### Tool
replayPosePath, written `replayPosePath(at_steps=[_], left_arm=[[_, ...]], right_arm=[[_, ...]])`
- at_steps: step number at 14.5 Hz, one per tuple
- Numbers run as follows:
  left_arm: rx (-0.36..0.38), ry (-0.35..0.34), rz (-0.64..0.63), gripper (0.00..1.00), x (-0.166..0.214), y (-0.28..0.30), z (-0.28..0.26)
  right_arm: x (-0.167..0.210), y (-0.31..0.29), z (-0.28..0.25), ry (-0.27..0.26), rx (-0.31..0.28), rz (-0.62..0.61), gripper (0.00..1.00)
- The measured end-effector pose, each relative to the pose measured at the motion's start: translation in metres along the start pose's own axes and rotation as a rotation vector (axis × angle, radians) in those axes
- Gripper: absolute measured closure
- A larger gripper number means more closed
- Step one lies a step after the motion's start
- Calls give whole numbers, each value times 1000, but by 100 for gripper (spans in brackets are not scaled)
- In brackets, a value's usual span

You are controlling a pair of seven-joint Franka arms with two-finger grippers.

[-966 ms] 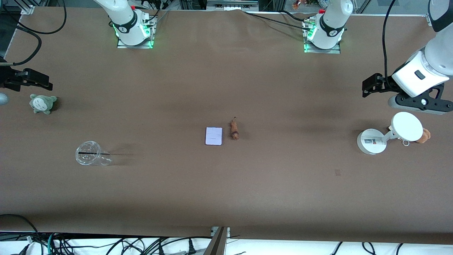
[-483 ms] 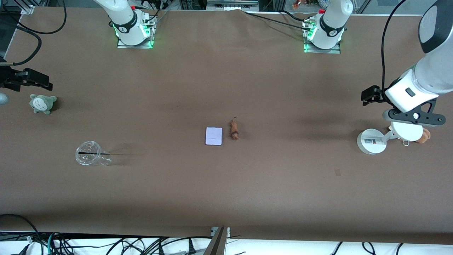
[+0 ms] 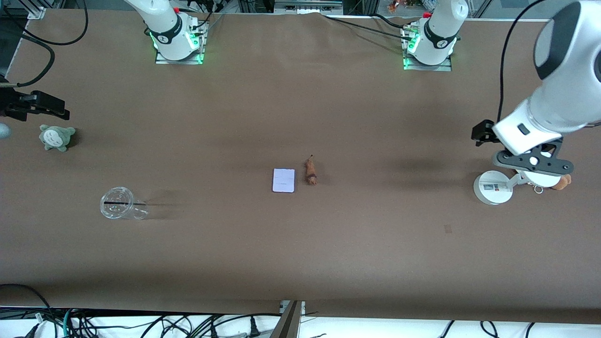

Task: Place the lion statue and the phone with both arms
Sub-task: 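Reach the left gripper down to the lion statue beside the phone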

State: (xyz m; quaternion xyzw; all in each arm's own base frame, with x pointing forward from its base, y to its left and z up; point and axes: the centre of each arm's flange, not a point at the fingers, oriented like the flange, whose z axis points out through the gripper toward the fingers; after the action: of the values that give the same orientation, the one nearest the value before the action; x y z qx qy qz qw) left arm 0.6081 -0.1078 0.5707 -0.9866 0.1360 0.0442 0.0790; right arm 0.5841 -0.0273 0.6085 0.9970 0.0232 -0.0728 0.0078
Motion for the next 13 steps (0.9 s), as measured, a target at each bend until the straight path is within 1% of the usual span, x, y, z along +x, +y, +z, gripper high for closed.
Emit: replayPosePath(at_steps=[2,3,4,6,9,11,13], left_arm=[[0,43,32,0,1,35,-22],[-5,55,18,0,1,52,-29],[-19,63,-27,0,1,74,-34],[-68,62,-157,0,3,121,-34],[-107,56,-328,0,21,185,-9],[-160,47,-417,0,40,219,18],[-226,55,-478,0,60,240,44]], right_arm=[[0,0,0,0,0,1,0],[0,0,0,0,0,1,0],[0,1,0,-1,0,1,0],[1,1,1,-2,0,1,0],[2,1,3,-5,0,1,0],[4,1,6,-11,-1,1,0],[7,1,9,-11,-2,1,0]])
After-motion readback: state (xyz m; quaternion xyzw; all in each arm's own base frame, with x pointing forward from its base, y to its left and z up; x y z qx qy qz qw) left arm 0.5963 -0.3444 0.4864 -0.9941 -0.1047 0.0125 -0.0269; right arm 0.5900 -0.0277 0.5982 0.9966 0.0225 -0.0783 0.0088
